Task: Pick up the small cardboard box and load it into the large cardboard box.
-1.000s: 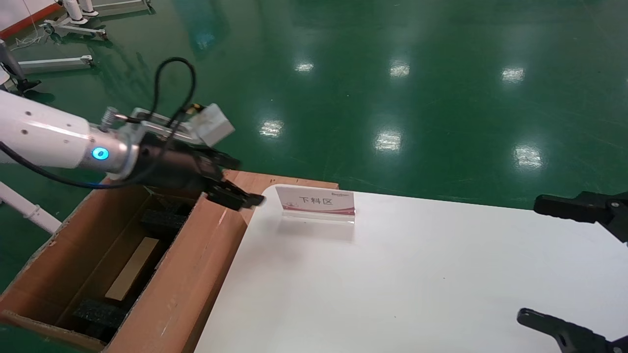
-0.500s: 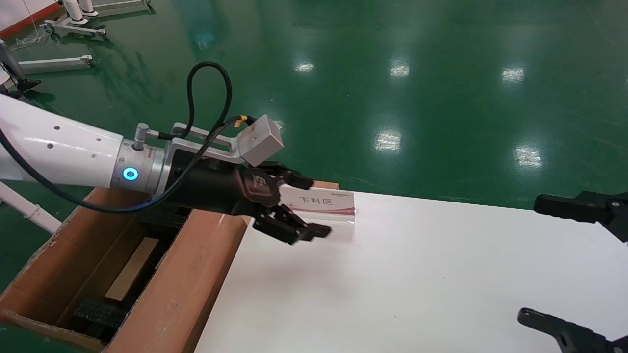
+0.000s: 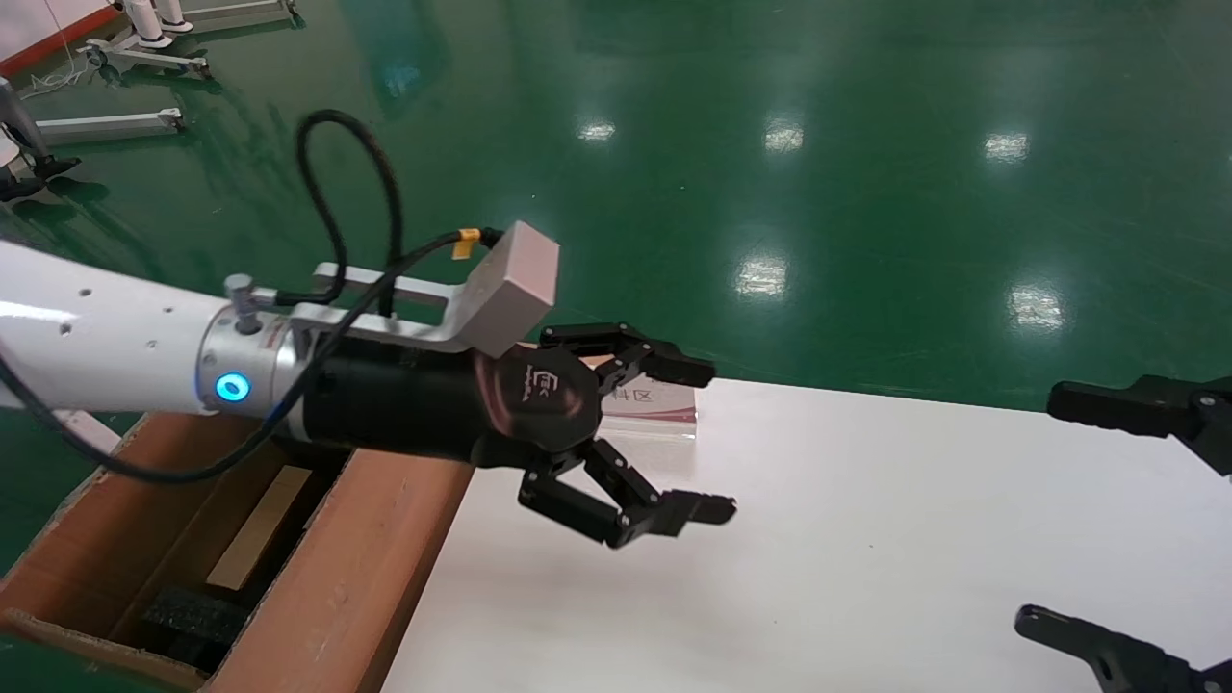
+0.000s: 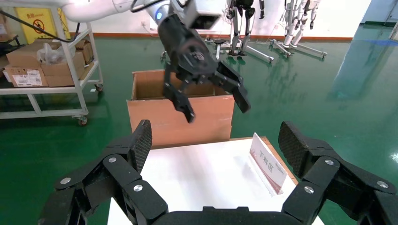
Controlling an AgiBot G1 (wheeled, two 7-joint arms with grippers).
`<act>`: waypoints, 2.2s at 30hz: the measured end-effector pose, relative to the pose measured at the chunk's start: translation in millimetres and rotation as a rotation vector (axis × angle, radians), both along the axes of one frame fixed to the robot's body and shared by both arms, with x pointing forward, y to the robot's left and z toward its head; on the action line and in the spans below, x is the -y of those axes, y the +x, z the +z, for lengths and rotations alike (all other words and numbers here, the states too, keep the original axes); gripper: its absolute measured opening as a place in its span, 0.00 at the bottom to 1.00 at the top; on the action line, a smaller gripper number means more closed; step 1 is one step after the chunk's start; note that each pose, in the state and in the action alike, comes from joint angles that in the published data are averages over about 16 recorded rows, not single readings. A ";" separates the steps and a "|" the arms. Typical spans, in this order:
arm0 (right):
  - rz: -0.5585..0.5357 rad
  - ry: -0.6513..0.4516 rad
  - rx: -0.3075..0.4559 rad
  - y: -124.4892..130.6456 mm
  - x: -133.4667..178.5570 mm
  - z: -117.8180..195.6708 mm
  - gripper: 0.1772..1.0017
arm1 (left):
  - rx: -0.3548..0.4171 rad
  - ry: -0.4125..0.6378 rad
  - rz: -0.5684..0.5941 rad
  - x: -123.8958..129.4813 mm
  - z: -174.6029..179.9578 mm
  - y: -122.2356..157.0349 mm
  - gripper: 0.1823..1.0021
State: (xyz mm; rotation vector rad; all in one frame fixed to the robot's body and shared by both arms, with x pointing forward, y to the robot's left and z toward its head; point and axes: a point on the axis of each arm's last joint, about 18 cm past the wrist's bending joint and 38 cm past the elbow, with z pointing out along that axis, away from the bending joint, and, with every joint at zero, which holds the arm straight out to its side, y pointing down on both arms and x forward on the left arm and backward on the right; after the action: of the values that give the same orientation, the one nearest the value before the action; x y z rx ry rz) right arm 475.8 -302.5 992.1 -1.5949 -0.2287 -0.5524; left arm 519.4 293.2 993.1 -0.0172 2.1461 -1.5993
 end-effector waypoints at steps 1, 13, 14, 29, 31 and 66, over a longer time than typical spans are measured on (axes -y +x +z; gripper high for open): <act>0.000 0.000 0.000 0.0 0.0 0.0 1.00 | 0.012 -0.012 -0.018 0.6 0.1 -3.2 1.00; 0.000 0.000 0.000 -0.2 -0.2 0.0 1.00 | 0.152 -0.136 -0.167 -4.0 -0.5 -37.1 1.00; 0.000 0.000 0.000 -0.2 -0.2 0.0 1.00 | 0.159 -0.141 -0.172 -4.7 -0.6 -38.8 1.00; 0.001 -0.001 0.000 -0.4 -0.4 0.0 1.00 | 0.183 -0.159 -0.189 -6.8 -1.0 -44.0 1.00; 0.001 -0.001 0.000 -0.4 -0.4 0.0 1.00 | 0.183 -0.159 -0.189 -6.8 -1.0 -44.0 1.00; 0.001 -0.001 0.000 -0.5 -0.4 0.0 1.00 | 0.183 -0.160 -0.188 -7.1 -1.1 -44.0 1.00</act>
State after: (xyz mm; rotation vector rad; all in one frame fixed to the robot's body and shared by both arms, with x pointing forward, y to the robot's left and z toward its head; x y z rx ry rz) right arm 475.3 -302.1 992.1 -1.5956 -0.2299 -0.5521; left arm 475.4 300.2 992.1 0.2771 1.9240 -1.7995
